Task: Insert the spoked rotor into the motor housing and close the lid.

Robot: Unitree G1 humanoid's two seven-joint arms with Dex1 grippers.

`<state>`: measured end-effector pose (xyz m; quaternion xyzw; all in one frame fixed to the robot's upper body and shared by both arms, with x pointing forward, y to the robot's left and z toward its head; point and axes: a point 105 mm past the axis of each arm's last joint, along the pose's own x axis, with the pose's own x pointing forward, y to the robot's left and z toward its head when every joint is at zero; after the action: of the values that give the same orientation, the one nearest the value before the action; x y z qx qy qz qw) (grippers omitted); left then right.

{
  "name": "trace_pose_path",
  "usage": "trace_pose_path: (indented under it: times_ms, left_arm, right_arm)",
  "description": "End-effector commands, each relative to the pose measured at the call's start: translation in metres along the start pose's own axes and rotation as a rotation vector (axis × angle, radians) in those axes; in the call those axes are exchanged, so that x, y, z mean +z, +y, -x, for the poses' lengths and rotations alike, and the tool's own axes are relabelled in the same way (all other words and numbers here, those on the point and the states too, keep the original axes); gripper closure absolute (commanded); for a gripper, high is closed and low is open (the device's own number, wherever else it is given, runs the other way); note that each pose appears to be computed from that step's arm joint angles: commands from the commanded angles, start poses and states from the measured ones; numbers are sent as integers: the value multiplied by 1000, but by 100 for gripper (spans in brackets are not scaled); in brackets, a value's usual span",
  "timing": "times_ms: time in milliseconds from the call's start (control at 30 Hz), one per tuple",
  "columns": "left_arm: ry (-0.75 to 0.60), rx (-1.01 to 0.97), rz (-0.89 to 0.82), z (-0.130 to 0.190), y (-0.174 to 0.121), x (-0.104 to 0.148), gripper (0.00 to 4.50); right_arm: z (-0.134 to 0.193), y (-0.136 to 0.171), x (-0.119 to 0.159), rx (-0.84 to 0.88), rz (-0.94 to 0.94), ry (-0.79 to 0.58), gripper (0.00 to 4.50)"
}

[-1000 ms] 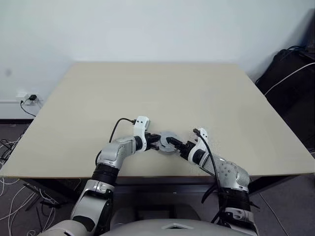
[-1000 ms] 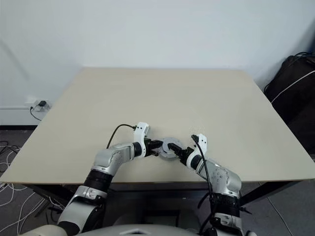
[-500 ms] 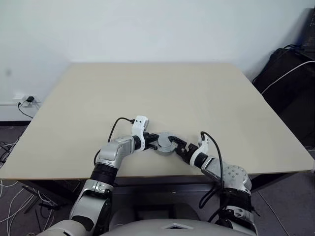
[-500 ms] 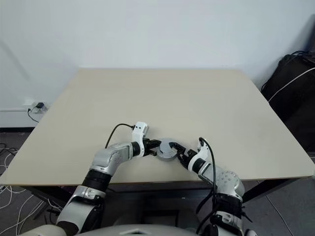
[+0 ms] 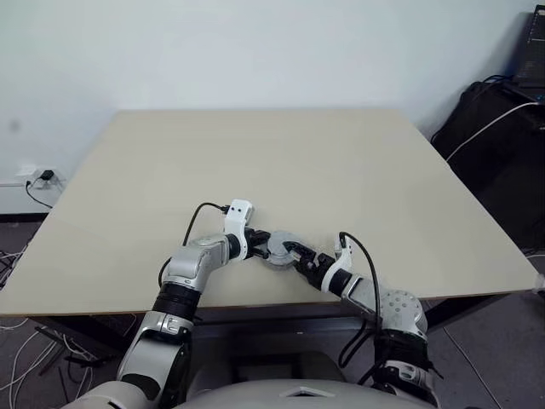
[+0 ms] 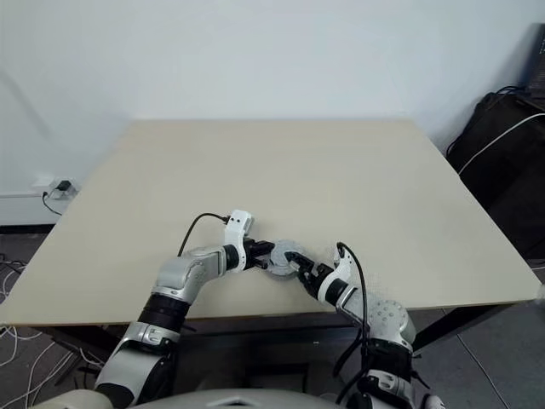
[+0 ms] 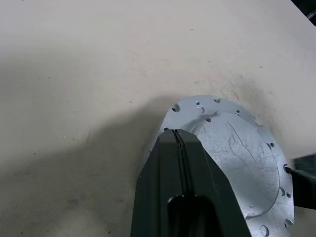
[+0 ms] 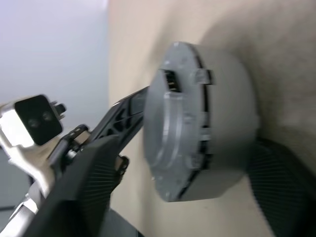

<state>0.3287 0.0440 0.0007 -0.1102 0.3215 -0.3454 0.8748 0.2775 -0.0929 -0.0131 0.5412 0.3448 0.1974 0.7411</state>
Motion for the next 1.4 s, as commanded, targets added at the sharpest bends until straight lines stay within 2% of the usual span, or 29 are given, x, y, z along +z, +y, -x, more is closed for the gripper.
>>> trace_pose_path:
  times_ms: [33, 133, 233, 267, 1000, 1167, 1267, 1333, 1400]
  left_arm:
    - [37, -47, 14, -7, -13, -11, 450]
    - [35, -49, 18, -7, -14, -11, 450]
    - [34, -50, 21, -8, -15, -11, 450]
    - [33, -50, 21, -8, -15, -11, 450]
    - [-7, -37, 20, -4, -11, -4, 450]
    - [-192, 29, 6, 7, -9, 22, 450]
    - [-409, 181, -23, 26, 2, 47, 450]
    - [-496, 256, -14, 37, 8, 54, 450]
    - [-601, 408, -86, 57, 18, 58, 450]
  right_arm:
    - [-7, 27, 2, 111, 15, -7, 163]
    - [-5, 25, 2, 103, 15, -9, 257]
    - [-3, 24, 2, 95, 18, -6, 321]
    - [-3, 23, 2, 90, 19, -4, 330]
    - [3, 7, -19, 1, 50, 105, 330]
    - [4, 7, -15, 1, 41, 78, 330]
    - [4, 7, -14, 5, 32, 62, 330]
    - [4, 7, -13, 8, 26, 55, 330]
    - [4, 8, -11, 16, 8, 38, 330]
